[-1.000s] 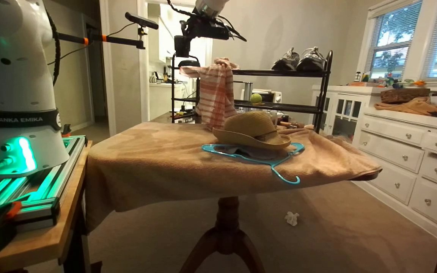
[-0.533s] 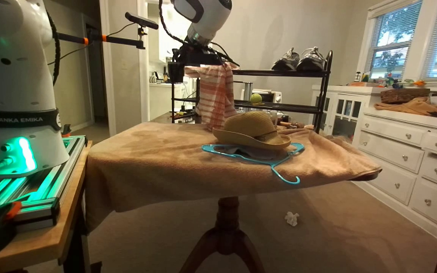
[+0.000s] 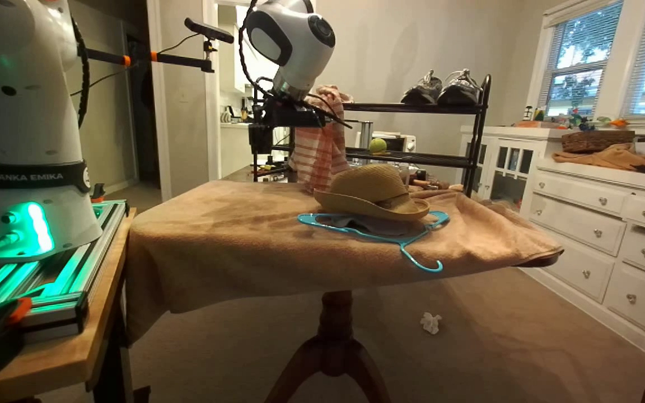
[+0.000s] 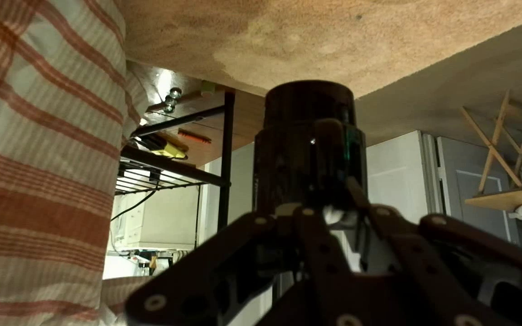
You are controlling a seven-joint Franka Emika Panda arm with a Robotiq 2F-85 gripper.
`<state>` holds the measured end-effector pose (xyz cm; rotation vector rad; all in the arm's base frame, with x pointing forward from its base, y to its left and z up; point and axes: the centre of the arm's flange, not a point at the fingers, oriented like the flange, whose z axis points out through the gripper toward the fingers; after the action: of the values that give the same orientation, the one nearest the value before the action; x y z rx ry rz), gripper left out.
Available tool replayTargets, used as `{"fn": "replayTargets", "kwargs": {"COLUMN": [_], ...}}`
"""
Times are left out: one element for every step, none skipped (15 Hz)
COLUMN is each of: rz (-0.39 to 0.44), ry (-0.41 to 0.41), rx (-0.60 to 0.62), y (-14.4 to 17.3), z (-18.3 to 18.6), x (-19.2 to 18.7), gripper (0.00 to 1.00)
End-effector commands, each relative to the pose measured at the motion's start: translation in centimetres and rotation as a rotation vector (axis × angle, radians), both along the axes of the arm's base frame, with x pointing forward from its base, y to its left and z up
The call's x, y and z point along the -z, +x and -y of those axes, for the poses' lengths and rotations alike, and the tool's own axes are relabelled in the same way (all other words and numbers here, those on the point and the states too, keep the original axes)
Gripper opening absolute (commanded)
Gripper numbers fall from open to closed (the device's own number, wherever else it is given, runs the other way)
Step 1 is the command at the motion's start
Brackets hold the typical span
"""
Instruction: Remove the hat, brown mug and tea towel from the shoe rack and put them on the table
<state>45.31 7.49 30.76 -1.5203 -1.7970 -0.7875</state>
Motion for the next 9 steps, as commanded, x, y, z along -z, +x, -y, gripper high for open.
{"fn": "replayTargets", "kwargs": {"rz": [-0.004, -0.007, -0.007, -0.007, -0.014, -0.022, -0.033, -0.046, -0.059], "ry": [-0.002, -0.003, -0.003, -0.003, -0.007, -0.001, 0.004, 0.005, 0.018], "rx": [0.002, 0.003, 0.003, 0.003, 0.004, 0.01, 0.014, 0.019, 0.025], "y": [0.0, 0.0, 0.0, 0.0, 0.2, 0.4, 0.4, 0.5, 0.6], "z": [0.0, 0.1, 0.1, 0.1, 0.1, 0.2, 0.3, 0.5, 0.8], "x": [0.3, 0.4, 0.5, 0.5, 1.2, 2.5, 3.2, 4.1, 5.0], "gripper": [0.17, 0.17, 0.17, 0.17, 0.04, 0.04, 0.04, 0.04, 0.04]}}
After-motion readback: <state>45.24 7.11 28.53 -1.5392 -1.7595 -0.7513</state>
